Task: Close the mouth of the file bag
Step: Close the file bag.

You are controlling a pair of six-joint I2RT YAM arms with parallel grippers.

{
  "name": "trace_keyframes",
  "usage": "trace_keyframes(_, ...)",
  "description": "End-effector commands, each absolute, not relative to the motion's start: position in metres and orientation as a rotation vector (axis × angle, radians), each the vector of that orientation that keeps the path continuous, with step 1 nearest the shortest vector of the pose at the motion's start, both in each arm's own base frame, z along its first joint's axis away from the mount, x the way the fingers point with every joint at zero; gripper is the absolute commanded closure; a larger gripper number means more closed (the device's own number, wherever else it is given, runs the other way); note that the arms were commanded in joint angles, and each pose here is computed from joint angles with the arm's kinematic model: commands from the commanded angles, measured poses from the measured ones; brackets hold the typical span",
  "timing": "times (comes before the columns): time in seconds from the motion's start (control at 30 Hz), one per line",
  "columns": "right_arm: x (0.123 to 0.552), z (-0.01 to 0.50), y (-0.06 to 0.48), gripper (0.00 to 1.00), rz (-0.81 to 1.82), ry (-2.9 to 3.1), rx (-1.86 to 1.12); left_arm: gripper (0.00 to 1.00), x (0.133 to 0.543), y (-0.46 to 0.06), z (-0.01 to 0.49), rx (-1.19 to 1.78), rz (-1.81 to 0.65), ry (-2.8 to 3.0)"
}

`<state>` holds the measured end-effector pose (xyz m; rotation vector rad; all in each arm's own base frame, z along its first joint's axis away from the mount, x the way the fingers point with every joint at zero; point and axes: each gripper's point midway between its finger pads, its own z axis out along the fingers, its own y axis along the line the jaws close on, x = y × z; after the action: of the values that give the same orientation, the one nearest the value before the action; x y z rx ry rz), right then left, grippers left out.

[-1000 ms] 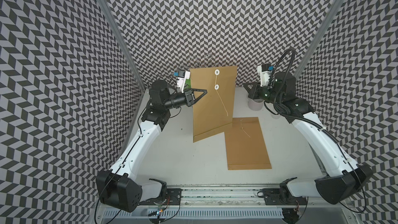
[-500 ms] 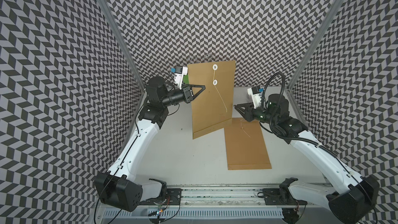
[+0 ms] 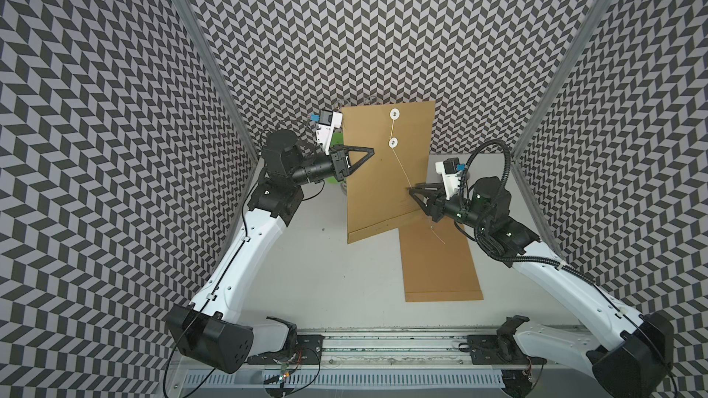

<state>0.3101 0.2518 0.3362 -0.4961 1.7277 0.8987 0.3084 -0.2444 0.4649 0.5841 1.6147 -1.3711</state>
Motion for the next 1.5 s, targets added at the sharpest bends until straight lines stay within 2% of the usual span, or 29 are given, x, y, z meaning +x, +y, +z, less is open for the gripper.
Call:
trace_keyframes(0.0,0.320,0.358,0.249,0.66,0.845,1.642,-0.474,1.00,0.294,-0.247,0.488,0.664,-1.362,1.542)
trace_keyframes(0.4,0.324,0.370,0.254,0.59,0.871,1.576,-0.465,1.00,0.274,-0.259,0.499,0.772,-1.392,1.488)
trace_keyframes(1.47,0.343,0.366,0.280,0.58,0.887,1.494,-0.490,1.00,0.255,-0.281,0.508,0.864,-1.432,1.437)
